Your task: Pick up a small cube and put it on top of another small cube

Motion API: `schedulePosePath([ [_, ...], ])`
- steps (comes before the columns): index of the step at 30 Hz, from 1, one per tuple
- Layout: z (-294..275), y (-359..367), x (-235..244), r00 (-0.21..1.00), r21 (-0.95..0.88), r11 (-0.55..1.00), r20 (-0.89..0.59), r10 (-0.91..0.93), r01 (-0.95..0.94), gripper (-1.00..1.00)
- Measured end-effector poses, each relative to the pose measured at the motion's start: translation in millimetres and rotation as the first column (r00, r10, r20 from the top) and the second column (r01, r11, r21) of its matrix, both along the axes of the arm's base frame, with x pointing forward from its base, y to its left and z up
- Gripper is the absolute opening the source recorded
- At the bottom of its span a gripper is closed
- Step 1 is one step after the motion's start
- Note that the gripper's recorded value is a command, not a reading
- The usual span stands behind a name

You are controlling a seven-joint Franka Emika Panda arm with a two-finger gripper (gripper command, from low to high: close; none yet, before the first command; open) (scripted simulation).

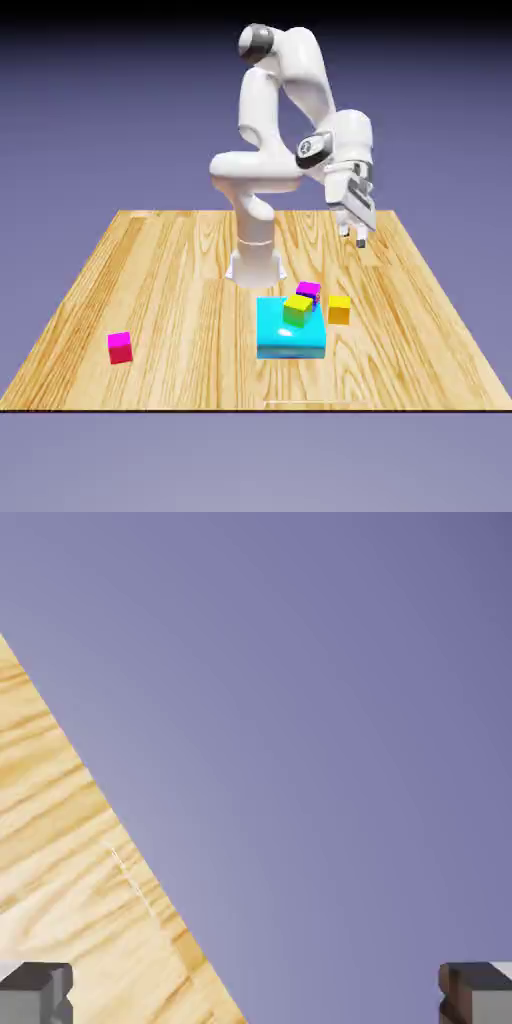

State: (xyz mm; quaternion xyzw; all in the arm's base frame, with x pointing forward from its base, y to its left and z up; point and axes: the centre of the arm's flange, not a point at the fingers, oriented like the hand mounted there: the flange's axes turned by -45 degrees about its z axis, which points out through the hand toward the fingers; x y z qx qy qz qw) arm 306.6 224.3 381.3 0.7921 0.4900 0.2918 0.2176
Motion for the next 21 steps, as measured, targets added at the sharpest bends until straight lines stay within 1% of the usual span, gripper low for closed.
schedulePosePath([
  [5,-36,34,-34,0.984,-0.218,0.96,-0.025,0.175,-0.176,0.0],
  [10,-76,56,-71,0.94,-0.423,0.842,-0.082,0.331,-0.334,0.0],
  [15,-118,67,-107,0.872,-0.597,0.657,-0.169,0.459,-0.461,0.0],
  [21,-168,65,-149,0.769,-0.745,0.364,-0.301,0.564,-0.559,0.0],
])
